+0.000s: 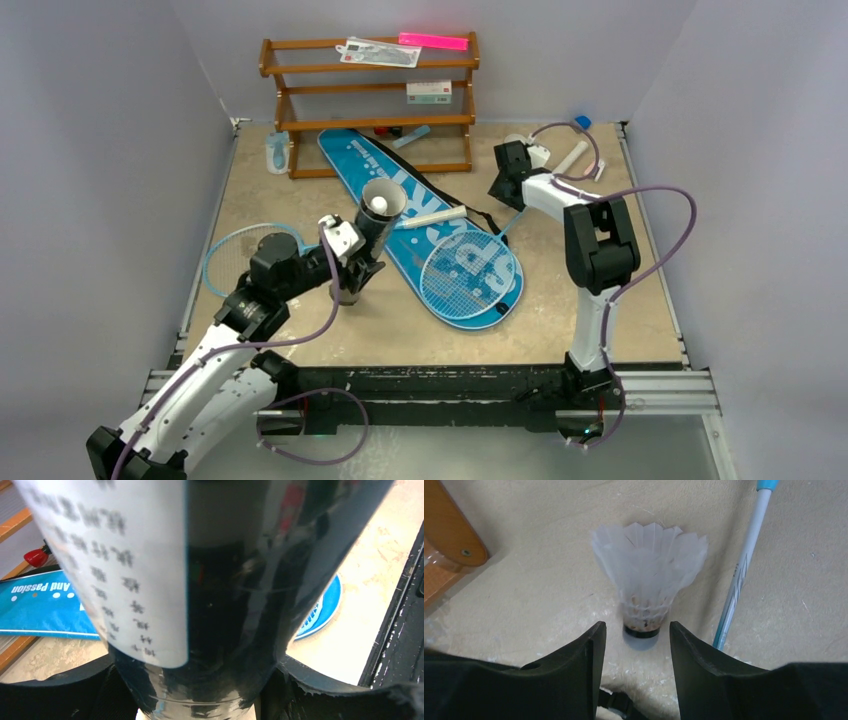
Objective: Pack up the badminton gear
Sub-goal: Pick up the shuttlecock at the center of the board.
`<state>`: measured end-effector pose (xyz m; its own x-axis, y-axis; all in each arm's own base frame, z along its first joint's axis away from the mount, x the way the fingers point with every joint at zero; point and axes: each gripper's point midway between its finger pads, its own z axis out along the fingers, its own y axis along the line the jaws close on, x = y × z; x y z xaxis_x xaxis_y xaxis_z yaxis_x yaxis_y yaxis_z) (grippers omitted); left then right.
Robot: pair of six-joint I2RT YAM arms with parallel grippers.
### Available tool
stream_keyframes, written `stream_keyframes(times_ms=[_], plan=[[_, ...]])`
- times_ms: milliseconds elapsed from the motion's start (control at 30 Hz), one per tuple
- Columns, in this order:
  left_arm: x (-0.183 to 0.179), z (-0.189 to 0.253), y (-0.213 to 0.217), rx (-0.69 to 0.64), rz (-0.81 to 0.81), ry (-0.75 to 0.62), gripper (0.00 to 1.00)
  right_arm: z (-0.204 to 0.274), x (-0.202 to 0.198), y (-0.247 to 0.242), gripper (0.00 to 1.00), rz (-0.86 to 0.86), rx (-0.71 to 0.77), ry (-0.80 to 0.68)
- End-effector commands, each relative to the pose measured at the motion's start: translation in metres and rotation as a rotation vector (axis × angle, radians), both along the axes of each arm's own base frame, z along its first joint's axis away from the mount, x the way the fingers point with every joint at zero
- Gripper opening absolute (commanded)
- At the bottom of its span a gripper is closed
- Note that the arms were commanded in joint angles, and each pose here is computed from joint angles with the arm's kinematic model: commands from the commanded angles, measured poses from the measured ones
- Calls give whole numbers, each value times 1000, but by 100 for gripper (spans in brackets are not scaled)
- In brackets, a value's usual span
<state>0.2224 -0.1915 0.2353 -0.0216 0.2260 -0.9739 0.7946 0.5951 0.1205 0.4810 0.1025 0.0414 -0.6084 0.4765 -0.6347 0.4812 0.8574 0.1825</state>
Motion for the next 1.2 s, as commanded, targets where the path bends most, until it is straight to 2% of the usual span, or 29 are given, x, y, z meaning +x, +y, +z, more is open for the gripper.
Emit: stream_keyframes(times_ms=[0, 167, 267, 533, 800, 900, 967, 1167], plan=[[9, 18, 0, -38, 17, -64, 35, 14, 10, -8, 52, -72, 12, -12], [13, 18, -2, -38, 19, -57, 34, 11, 5, -9, 52, -73, 21, -18], [12, 16, -4, -40, 9, -48, 33, 5, 4, -9, 46, -65, 12, 1], [13, 9, -7, -32, -4, -26, 33, 6, 7, -14, 42, -45, -30, 4], [13, 4, -7, -5, -18, -22, 33, 5, 12, -4, 40, 51, -4, 9], [12, 6, -5, 3, -19, -26, 33, 4, 11, -2, 31, 74, 14, 18], [10, 5, -3, 8, -19, -30, 33, 8, 11, 1, 28, 103, 20, 6], [6, 5, 3, 23, -4, -40, 34, 40, 2, 3, 29, 186, 11, -29]])
